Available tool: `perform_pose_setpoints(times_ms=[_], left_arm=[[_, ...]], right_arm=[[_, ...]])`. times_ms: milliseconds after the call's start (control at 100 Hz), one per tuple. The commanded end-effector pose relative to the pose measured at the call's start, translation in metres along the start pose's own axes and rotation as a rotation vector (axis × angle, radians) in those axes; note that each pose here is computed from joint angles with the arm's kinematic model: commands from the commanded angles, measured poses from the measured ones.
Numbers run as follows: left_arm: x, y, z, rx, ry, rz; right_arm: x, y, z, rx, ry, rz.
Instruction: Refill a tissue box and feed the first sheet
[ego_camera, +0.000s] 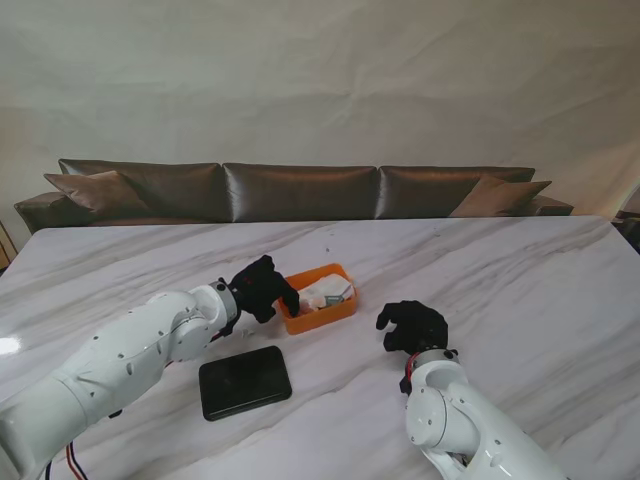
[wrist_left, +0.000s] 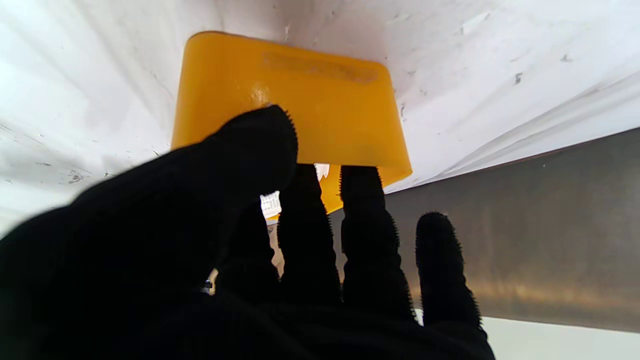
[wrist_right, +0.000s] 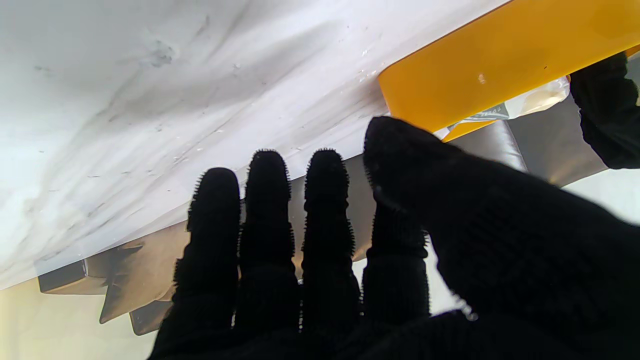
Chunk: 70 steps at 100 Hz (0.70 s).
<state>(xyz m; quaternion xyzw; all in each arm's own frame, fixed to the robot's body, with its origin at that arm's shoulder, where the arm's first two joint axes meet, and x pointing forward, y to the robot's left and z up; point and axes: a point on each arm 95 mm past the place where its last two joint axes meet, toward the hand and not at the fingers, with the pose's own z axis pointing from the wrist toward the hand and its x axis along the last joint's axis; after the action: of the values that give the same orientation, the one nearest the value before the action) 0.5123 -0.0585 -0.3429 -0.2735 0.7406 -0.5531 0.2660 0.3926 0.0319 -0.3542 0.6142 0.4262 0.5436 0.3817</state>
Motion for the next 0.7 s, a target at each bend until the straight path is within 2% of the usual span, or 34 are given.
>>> perform_pose_setpoints(times_ms=[0,120,290,690], left_arm=[[0.0,-0.007,0.0,-0.008,0.002,0.018],[-0.001,-0.006,0.002,-0.029,-0.001,0.044],[-0.001,0.007,0.006,-0.044,-0.016,0.018],[0.002,0.025,0.014,-0.015,-0.037,-0.058]], right_arm=[[0.001,-0.003,0.0,0.012,0.002,0.005],[0.001,-0.003,0.0,0.01,0.003,0.01],[0.0,-0.004,0.0,0.008,0.002,0.014],[-0.001,-0.004,0.0,0.003,-0.004,0.013]])
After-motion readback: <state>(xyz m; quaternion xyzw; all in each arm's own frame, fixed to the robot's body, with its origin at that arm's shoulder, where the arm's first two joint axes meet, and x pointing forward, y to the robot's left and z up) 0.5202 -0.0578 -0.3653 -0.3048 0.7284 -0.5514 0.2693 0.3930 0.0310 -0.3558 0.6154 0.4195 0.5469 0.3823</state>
